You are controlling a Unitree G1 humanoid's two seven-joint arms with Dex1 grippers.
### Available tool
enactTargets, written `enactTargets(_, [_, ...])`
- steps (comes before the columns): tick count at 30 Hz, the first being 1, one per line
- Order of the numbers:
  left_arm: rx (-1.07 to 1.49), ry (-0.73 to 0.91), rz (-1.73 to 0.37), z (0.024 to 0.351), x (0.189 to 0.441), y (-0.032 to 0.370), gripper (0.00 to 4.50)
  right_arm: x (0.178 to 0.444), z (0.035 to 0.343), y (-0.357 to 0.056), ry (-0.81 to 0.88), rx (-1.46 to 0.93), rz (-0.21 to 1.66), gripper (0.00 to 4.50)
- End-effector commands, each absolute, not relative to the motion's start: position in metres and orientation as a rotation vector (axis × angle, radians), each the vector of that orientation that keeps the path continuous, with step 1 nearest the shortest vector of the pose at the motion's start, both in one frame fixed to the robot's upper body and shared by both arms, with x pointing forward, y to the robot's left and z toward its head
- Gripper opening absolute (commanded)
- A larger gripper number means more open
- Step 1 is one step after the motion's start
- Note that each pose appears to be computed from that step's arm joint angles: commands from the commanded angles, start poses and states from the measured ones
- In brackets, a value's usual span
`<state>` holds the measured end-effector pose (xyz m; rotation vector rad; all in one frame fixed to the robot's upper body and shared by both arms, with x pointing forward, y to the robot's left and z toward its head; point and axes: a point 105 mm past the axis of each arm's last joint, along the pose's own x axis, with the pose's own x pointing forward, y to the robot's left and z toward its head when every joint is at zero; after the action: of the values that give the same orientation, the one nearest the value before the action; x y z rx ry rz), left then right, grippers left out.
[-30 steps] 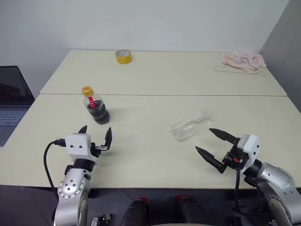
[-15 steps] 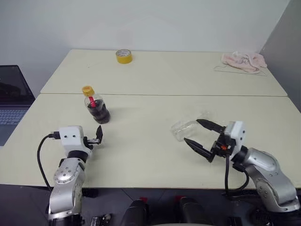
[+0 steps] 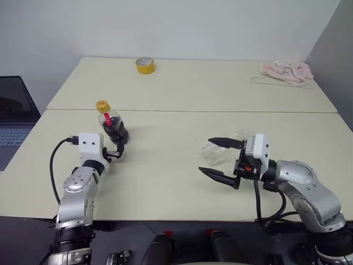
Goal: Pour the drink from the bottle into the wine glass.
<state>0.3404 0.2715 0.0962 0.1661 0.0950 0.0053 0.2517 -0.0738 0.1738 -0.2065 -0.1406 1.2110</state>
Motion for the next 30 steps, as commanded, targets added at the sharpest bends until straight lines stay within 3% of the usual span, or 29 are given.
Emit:
enactTargets(1, [0.201, 0.068, -0.017, 0.106, 0.347, 0.27, 4.45, 0.247, 0.19, -0.064, -0.195, -0.199, 1.243, 4.5])
enactTargets(24, [0.204, -0.023, -0.017, 0.127, 0.381, 0.261, 4.45, 0.258, 0.222, -0.047, -0.24, -0.208, 1.245, 4.5])
enactTargets(27, [0.194, -0.008, -0.022, 0.123, 0.384, 0.26, 3.86, 0.257, 0.223, -0.047, -0.245, -0.206, 1.242, 4.5])
enactTargets(30, [0.195, -0.007, -0.049, 0.122, 0.387, 0.256, 2.92, 0.258, 0.224, -0.047, -0.25, -0.204, 1.235, 4.5])
